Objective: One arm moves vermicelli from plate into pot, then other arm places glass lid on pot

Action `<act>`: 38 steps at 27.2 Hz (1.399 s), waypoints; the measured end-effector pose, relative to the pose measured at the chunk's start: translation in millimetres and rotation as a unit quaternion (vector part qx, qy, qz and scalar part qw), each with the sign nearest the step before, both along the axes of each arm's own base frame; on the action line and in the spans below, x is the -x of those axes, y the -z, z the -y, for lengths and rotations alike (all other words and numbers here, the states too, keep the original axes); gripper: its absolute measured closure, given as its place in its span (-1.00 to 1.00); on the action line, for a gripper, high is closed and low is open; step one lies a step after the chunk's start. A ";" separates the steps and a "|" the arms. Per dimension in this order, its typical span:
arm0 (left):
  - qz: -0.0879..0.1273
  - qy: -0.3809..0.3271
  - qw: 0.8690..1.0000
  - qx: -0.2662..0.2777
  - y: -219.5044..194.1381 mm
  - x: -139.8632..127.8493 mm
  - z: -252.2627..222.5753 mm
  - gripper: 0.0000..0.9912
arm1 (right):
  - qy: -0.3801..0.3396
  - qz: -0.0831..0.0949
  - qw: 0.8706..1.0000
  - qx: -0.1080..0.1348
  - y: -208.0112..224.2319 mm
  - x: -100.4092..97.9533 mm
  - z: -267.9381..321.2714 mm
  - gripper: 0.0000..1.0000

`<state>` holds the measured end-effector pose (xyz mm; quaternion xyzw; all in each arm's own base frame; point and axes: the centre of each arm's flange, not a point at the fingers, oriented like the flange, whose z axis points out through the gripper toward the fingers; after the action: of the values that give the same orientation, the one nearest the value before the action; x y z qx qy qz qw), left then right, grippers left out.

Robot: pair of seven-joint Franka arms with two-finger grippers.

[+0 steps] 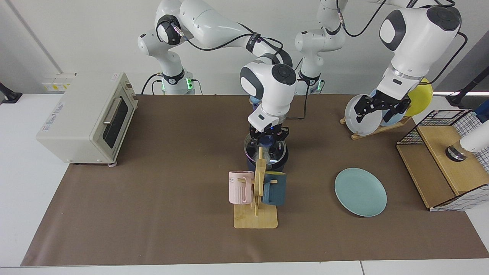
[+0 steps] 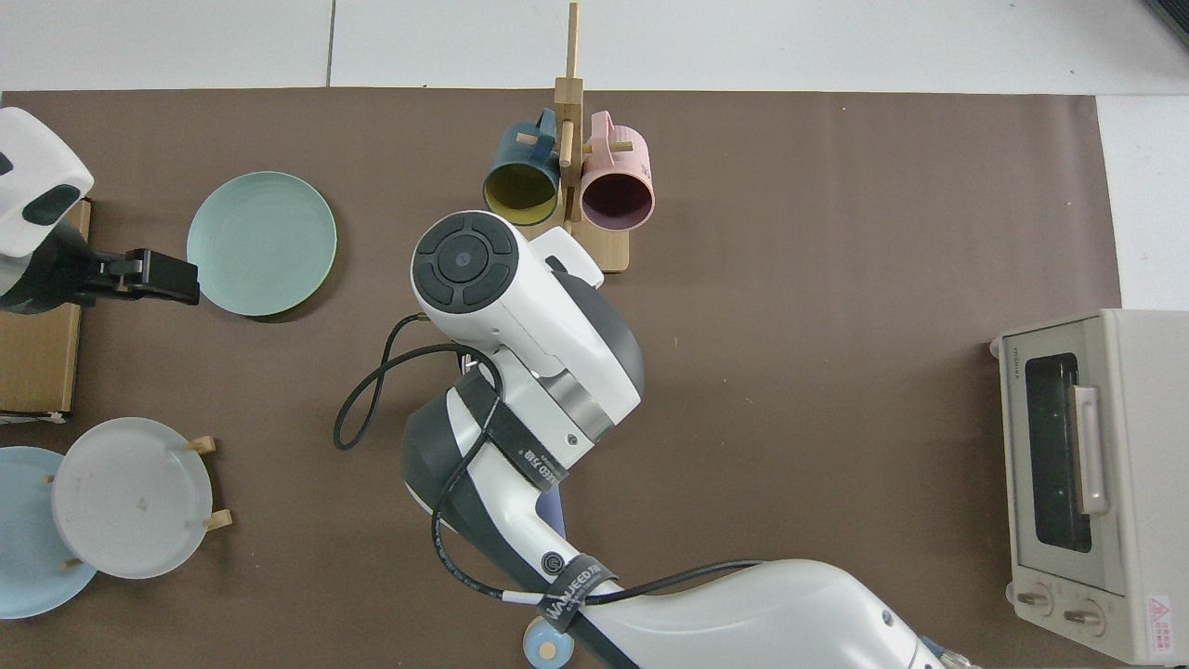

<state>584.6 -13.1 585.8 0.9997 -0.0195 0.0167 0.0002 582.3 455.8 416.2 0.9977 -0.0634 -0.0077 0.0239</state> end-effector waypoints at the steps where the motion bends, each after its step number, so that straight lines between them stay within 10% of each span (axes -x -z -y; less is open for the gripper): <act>1: 0.000 0.000 1.000 0.000 0.0 0.0 0.0 -1.00 | 0.000 0.000 1.000 0.000 0.2 -0.1 -0.1 -0.23; 38: 0.000 0.000 1.000 0.000 0.0 0.0 0.0 -1.00 | -0.003 0.009 1.000 -0.007 1.6 -3.2 -3.3 -0.23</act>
<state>584.5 -13.0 585.9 0.9997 -0.0195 0.0168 0.0002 585.5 459.1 414.6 0.9980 -0.0603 0.0013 0.0166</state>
